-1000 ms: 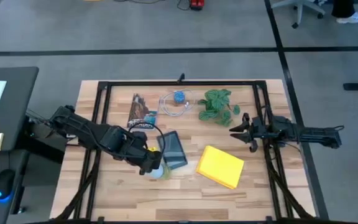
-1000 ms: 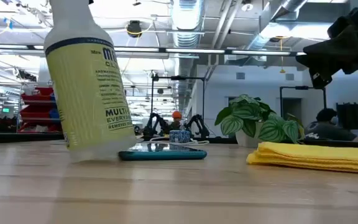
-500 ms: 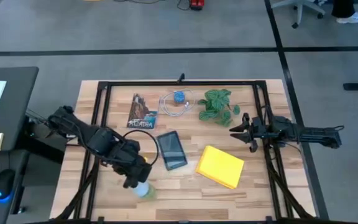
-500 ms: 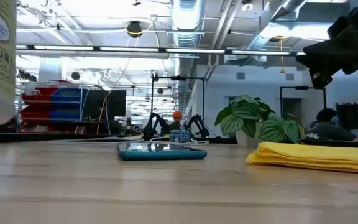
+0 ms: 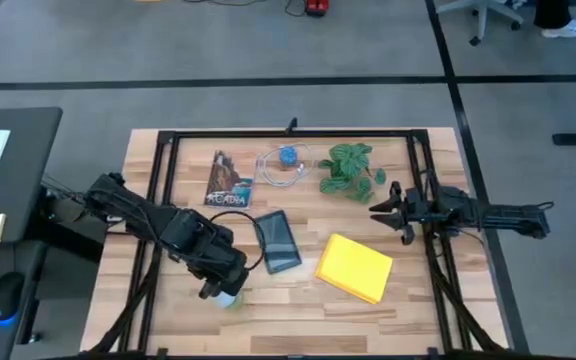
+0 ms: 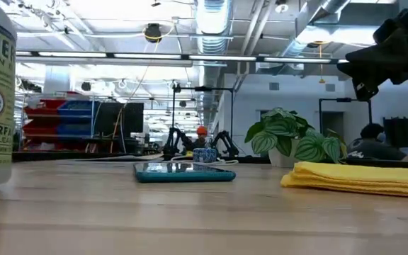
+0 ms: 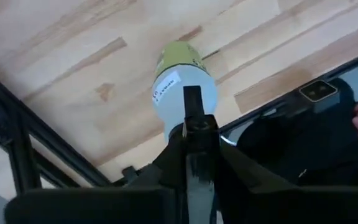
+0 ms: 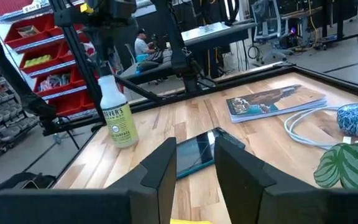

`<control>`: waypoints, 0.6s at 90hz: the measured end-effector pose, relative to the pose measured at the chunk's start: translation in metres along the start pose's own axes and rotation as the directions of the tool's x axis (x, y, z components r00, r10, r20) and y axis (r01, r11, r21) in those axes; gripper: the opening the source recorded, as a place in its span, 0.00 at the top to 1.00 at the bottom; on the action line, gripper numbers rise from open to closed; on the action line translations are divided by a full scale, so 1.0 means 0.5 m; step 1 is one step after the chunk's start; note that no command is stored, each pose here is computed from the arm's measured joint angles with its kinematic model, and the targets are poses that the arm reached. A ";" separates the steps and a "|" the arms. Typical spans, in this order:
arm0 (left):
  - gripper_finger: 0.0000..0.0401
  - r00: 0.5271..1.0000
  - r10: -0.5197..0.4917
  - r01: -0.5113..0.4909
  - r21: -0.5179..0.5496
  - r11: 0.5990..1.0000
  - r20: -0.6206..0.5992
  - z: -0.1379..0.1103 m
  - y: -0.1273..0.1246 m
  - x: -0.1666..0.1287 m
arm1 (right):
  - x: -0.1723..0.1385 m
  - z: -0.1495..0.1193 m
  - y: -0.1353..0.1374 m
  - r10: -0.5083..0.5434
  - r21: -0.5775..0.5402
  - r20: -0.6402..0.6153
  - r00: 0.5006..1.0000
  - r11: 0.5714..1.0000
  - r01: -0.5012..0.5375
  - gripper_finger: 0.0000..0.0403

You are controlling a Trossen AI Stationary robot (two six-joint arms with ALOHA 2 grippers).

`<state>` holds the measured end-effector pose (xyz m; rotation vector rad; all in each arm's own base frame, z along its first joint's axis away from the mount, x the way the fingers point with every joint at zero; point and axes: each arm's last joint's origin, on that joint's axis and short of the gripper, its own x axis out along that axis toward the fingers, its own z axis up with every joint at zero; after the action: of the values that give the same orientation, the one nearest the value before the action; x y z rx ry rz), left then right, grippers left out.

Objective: Apply microfiber cloth
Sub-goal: Spray the front of the blue tablet

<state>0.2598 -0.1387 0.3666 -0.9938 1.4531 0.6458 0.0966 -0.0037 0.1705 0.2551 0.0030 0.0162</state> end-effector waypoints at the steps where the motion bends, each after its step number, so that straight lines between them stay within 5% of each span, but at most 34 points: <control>1: 0.90 1.000 0.001 -0.001 0.003 1.000 0.000 0.001 -0.001 0.001 | 0.000 0.000 0.000 0.000 0.000 0.000 1.000 1.000 0.000 0.76; 20: 0.80 0.999 0.020 -0.021 0.026 0.999 0.047 0.015 -0.006 0.010 | 0.000 0.000 0.000 0.000 0.000 0.000 1.000 1.000 0.000 0.76; 54: 0.78 0.992 0.007 -0.013 0.043 0.999 0.127 0.015 -0.010 0.008 | 0.000 0.000 0.000 0.000 0.000 0.000 1.000 1.000 0.000 0.76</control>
<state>0.2681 -0.1357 0.3625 -0.8961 1.3558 0.6701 0.0966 -0.0037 0.1705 0.2551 0.0030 0.0162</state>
